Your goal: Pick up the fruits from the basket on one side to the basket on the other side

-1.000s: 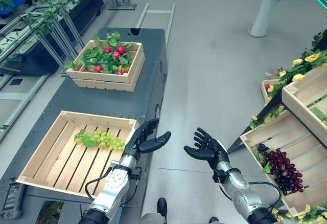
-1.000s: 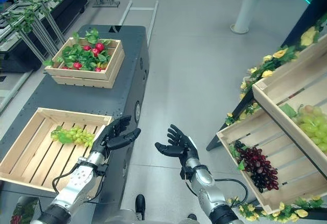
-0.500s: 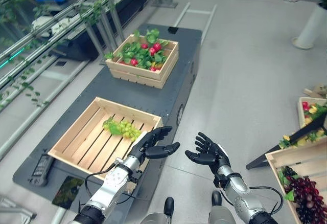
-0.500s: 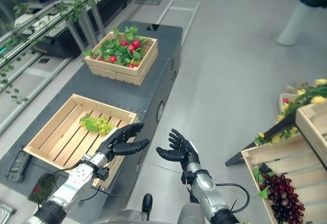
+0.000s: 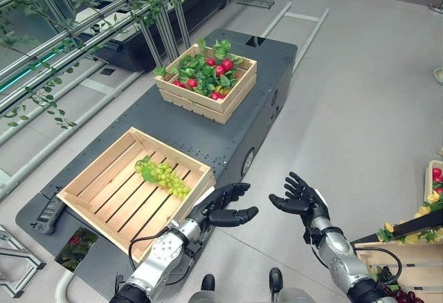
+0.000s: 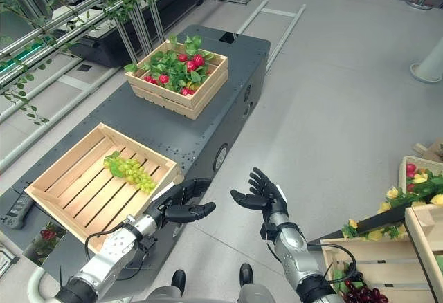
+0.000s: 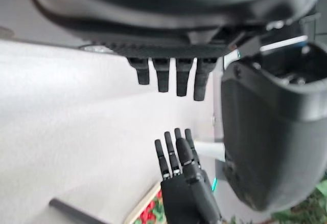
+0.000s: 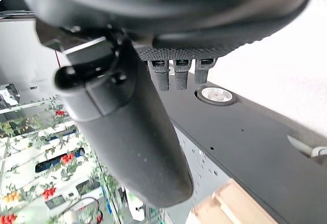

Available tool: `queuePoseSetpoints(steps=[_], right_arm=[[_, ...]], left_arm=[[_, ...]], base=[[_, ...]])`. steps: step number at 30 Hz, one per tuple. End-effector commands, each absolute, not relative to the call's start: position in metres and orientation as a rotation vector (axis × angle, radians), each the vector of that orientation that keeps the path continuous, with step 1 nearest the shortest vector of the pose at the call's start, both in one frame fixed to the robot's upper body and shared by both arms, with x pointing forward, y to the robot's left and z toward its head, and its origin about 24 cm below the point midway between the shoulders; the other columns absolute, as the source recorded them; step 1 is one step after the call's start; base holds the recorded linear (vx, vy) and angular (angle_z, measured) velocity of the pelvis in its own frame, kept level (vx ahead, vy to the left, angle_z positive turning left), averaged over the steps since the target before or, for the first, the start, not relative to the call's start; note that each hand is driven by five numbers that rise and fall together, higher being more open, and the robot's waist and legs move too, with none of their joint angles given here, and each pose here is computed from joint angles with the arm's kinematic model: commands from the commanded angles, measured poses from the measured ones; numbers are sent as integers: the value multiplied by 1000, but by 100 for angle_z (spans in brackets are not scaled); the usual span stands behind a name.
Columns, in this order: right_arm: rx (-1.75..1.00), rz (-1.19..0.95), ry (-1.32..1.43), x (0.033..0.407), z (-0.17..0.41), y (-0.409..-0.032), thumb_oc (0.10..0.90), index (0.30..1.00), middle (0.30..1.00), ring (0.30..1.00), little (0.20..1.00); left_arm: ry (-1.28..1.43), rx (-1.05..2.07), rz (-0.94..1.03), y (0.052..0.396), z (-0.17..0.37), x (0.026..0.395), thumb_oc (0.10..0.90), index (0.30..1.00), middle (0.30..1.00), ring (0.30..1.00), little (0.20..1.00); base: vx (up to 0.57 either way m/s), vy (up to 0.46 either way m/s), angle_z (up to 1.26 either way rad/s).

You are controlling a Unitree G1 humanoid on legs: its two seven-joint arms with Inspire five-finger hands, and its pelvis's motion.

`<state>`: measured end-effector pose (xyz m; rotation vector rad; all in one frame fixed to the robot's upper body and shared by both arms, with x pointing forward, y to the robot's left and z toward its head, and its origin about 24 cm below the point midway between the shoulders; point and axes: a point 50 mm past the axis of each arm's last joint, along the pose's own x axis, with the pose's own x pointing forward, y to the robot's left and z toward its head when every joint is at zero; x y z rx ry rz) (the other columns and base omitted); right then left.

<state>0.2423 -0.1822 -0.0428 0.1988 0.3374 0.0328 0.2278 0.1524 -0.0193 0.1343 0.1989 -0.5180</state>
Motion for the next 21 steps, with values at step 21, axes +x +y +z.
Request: queuePoseSetpoints(steps=[21], right_arm=[[308,-39,123,246,-10,-159,800,900,900,900,900]], left_arm=[[-295,210,-300,163,74,271,800,900,900,900,900]], base=[[59,53,38]])
